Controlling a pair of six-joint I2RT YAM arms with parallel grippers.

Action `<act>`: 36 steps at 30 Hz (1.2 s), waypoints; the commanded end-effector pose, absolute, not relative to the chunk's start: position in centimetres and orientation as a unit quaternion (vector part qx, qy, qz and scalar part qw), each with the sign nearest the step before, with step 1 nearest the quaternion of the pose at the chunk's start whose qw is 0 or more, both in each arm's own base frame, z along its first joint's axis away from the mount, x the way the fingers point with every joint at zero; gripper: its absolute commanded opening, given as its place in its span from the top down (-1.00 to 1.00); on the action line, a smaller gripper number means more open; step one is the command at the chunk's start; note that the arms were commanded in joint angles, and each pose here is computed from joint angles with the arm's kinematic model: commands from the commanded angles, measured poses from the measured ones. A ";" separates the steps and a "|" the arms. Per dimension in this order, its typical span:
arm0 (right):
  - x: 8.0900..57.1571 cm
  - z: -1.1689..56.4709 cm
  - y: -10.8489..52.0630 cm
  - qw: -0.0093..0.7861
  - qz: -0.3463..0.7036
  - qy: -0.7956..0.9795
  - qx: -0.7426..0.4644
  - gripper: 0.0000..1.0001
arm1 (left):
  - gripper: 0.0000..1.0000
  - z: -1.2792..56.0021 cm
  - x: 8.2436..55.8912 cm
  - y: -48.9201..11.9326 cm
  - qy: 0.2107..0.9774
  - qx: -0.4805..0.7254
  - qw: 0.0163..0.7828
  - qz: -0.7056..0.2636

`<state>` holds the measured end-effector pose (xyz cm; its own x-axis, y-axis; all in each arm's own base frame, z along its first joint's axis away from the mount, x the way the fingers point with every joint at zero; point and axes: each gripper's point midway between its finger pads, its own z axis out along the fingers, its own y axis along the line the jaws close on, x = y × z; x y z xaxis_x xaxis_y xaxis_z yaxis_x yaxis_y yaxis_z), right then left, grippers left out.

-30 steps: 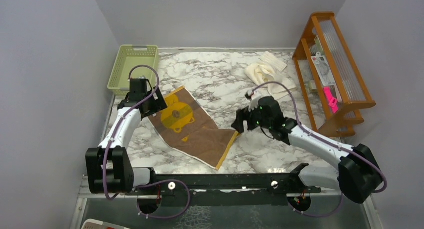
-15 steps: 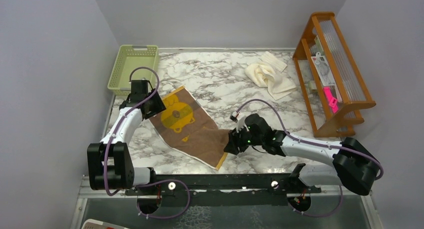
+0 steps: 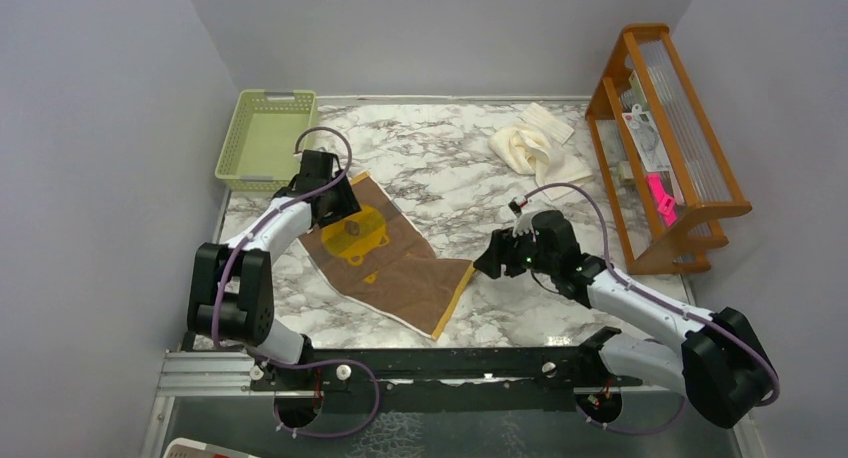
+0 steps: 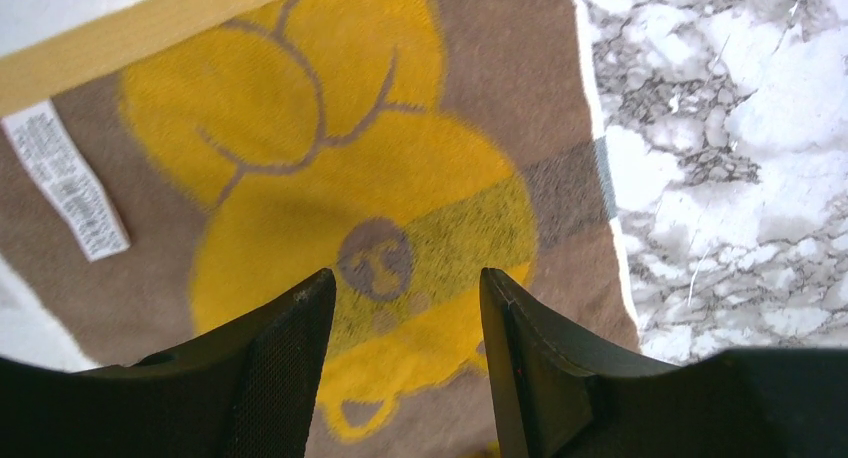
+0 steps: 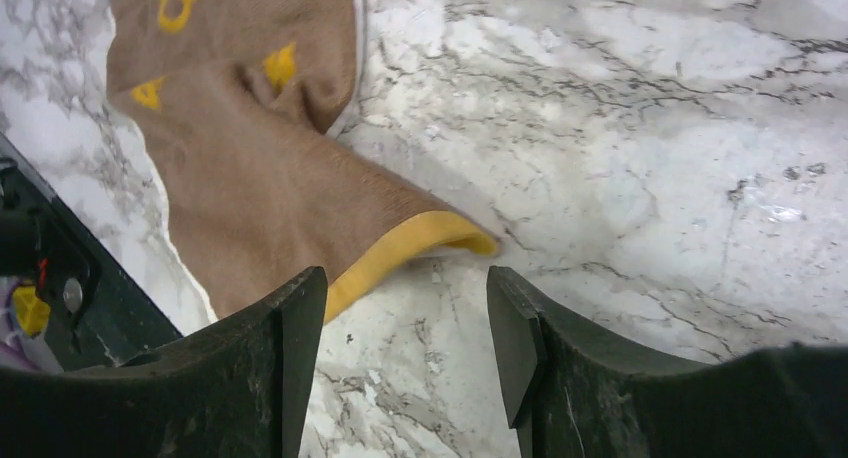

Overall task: Roll the towels
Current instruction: Flatten out the towel at the center of the board.

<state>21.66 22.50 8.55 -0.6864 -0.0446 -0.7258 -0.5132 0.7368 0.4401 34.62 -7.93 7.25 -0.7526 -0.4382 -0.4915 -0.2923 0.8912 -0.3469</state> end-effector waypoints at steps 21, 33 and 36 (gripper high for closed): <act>21.5 5.9 24.1 0.174 0.428 0.882 0.095 -0.68 | -0.14 3.2 45.3 -8.9 0.932 -0.148 0.331 0.009; 22.9 5.3 26.2 0.144 0.455 0.874 0.087 -0.05 | -0.13 2.1 44.9 -7.8 0.933 -0.150 0.325 0.040; 23.4 5.2 26.0 0.160 0.447 0.877 0.076 0.82 | -0.12 1.8 44.4 -7.1 0.931 -0.157 0.325 0.056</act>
<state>21.98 25.30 3.84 -0.9454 0.2886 -0.1513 0.0610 0.6129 0.7878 44.73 -8.57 2.60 -0.7437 -0.2694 -0.6118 -0.2928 0.9540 -0.0642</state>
